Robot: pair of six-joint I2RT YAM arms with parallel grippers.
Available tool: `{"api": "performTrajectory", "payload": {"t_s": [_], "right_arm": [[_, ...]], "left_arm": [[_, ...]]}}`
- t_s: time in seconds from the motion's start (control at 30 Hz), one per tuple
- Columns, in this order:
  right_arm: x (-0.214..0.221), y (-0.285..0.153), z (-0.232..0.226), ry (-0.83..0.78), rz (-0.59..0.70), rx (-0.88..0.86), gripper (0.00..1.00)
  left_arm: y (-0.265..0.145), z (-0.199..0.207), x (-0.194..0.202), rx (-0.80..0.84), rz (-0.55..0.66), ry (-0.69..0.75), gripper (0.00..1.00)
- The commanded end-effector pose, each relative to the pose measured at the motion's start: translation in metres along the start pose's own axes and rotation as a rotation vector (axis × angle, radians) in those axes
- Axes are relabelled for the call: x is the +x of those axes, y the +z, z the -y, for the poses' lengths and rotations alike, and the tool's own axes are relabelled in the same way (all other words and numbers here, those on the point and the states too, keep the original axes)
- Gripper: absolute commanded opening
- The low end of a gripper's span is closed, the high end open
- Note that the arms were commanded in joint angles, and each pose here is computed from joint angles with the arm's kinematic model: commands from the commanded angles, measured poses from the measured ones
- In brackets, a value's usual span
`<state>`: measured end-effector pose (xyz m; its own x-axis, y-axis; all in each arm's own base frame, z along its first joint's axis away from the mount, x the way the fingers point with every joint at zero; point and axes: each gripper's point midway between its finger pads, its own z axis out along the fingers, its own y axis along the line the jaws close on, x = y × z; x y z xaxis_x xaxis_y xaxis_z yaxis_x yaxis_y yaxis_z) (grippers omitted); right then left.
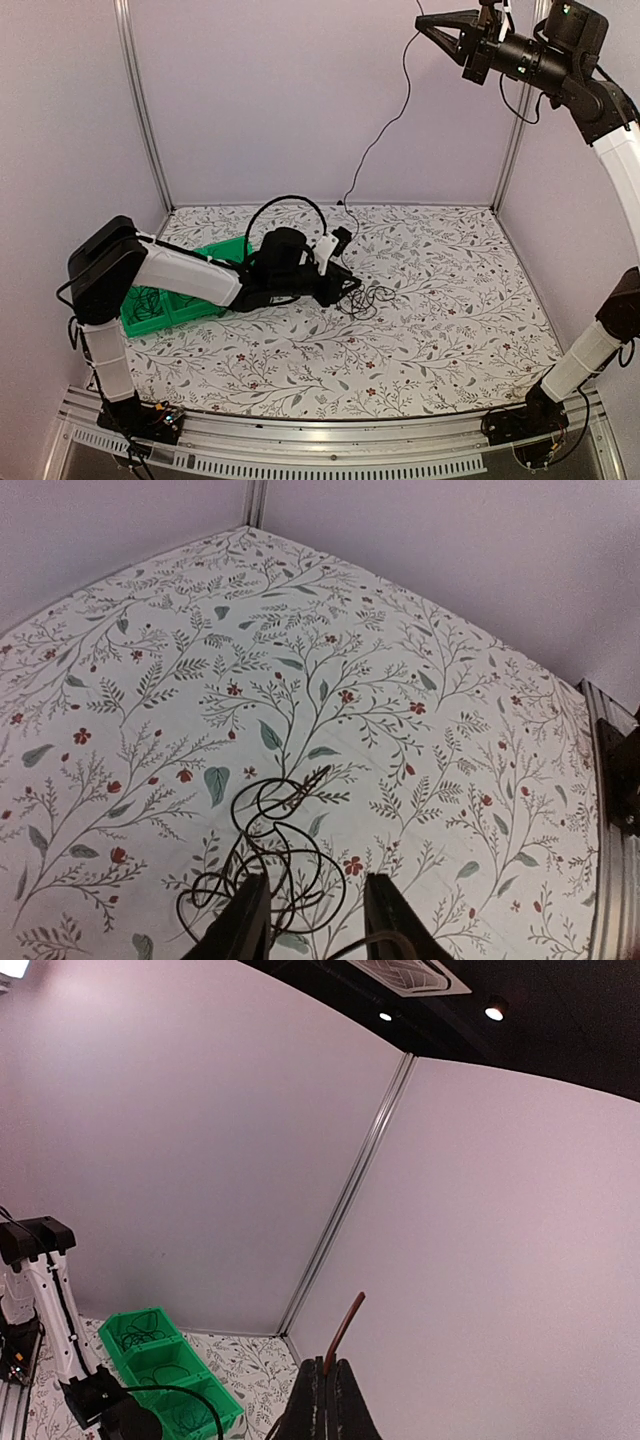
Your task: Untangle the cables
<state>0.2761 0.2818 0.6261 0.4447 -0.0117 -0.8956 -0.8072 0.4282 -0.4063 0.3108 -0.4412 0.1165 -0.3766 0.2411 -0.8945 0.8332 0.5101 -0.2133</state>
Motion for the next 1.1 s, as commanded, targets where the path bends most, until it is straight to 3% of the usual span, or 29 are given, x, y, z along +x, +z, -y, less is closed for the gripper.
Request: {"api": "performTrajectory", "payload": {"t_s": [0.0, 0.13, 0.27, 0.6, 0.97, 1.07], "right_arm": [[-0.004, 0.002, 0.005, -0.009, 0.02, 0.032, 0.0], [0.003, 0.005, 0.008, 0.004, 0.006, 0.041, 0.0], [0.004, 0.003, 0.02, -0.003, -0.001, 0.113, 0.0], [-0.03, -0.037, 0.098, -0.08, 0.072, 0.403, 0.0], [0.006, -0.096, 0.179, 0.062, 0.019, 0.612, 0.0], [0.028, -0.11, 0.197, 0.111, -0.018, 0.684, 0.0]], "left_arm": [[-0.029, 0.004, -0.046, -0.016, 0.111, 0.036, 0.31], [-0.041, 0.009, -0.059, -0.013, 0.133, 0.054, 0.12], [-0.049, 0.006, -0.056, -0.041, 0.122, 0.064, 0.0], [-0.072, -0.034, 0.04, -0.21, -0.099, 0.002, 0.0], [-0.115, -0.071, 0.072, -0.367, -0.091, -0.152, 0.0], [-0.137, -0.096, 0.082, -0.439, -0.06, -0.298, 0.0]]}}
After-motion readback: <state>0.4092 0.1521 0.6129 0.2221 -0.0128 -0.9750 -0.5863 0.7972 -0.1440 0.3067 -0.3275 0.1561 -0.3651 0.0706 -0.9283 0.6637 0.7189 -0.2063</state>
